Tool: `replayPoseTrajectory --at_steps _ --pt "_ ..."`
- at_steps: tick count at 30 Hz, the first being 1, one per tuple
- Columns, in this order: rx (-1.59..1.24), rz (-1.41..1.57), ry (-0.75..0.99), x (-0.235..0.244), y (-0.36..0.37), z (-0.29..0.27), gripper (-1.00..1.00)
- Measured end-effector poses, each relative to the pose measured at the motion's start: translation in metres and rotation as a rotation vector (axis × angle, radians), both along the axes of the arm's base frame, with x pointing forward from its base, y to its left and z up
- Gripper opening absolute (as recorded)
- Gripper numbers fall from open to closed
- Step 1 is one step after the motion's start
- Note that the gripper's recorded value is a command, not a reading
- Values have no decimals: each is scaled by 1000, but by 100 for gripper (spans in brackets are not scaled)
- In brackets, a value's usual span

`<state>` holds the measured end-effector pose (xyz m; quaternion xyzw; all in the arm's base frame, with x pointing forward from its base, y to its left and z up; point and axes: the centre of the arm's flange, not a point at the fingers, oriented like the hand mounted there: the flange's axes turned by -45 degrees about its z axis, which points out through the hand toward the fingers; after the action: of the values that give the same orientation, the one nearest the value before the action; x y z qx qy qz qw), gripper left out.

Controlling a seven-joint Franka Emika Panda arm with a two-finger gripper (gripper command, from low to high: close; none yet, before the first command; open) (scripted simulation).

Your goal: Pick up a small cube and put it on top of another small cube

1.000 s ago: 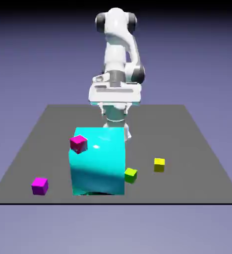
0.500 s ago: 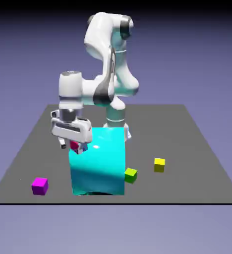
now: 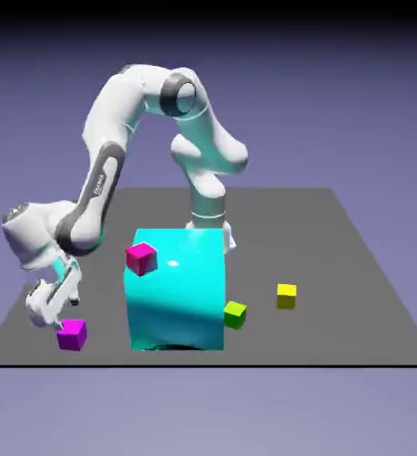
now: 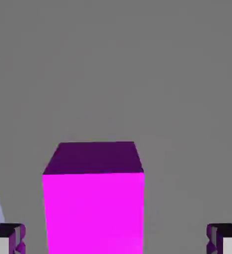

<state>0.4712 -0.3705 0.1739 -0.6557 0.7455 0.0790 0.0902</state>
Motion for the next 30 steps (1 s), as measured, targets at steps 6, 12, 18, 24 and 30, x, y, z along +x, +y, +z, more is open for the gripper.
replayPoseTrajectory --at_steps 6,12,18,24,30 --pt "0 0 -1 1 5 -31 -100" --pt "123 -101 -92 33 11 26 -100" --pt "378 -161 -247 105 76 57 -100" --pt "550 73 -311 155 230 105 -100" --pt "535 702 -255 101 489 137 -100"
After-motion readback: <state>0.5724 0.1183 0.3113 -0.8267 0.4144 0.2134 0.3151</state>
